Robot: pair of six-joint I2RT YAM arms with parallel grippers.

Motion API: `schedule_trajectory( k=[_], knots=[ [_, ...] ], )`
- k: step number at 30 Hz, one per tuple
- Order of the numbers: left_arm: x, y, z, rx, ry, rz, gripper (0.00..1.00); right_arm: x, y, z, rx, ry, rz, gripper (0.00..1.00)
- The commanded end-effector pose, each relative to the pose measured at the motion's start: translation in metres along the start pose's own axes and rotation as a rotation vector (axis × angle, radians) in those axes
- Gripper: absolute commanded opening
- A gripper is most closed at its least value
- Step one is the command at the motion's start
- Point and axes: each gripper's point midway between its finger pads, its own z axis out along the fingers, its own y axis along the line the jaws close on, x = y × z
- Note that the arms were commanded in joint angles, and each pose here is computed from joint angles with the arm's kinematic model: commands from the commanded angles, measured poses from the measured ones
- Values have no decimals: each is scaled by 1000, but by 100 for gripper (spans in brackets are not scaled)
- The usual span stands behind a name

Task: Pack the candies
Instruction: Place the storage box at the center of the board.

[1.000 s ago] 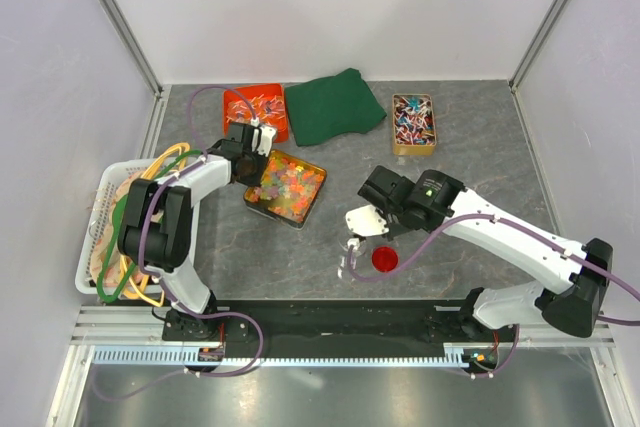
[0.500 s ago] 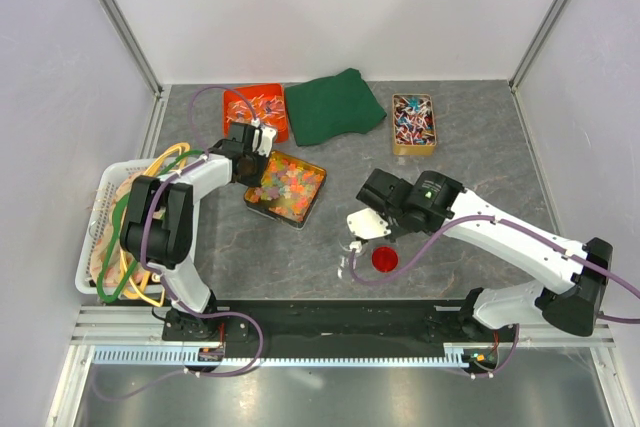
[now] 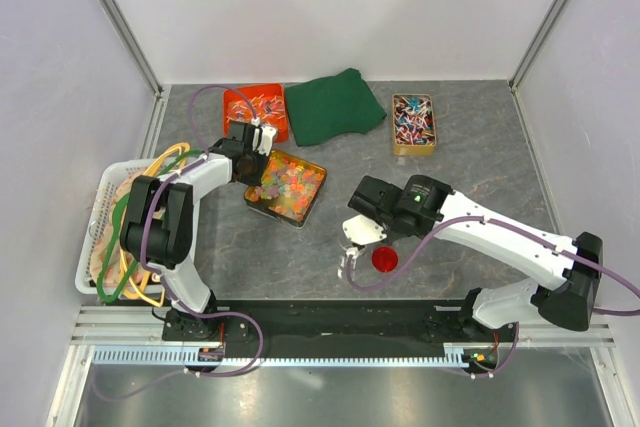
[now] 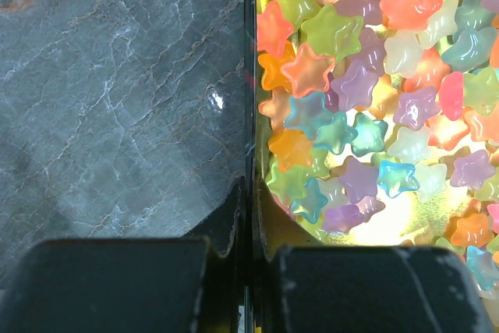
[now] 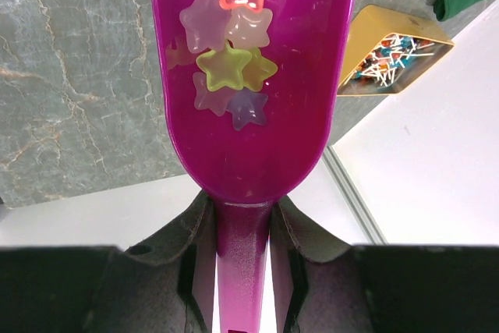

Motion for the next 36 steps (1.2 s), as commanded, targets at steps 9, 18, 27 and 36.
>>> schedule_trajectory(
  k=[9, 18, 27, 36],
  knots=[
    [-33, 6, -4, -12, -86, 17, 2, -1, -11, -9, 55, 56, -49, 0],
    [-31, 7, -2, -14, -81, 17, 2, -2, -22, -17, 100, 67, -67, 0],
    [-29, 7, 0, -15, -70, 16, 2, -6, -25, -19, 116, 86, -98, 0],
    [-30, 7, 0, -12, -72, 16, 2, -6, -25, -19, 118, 97, -106, 0]
  ],
)
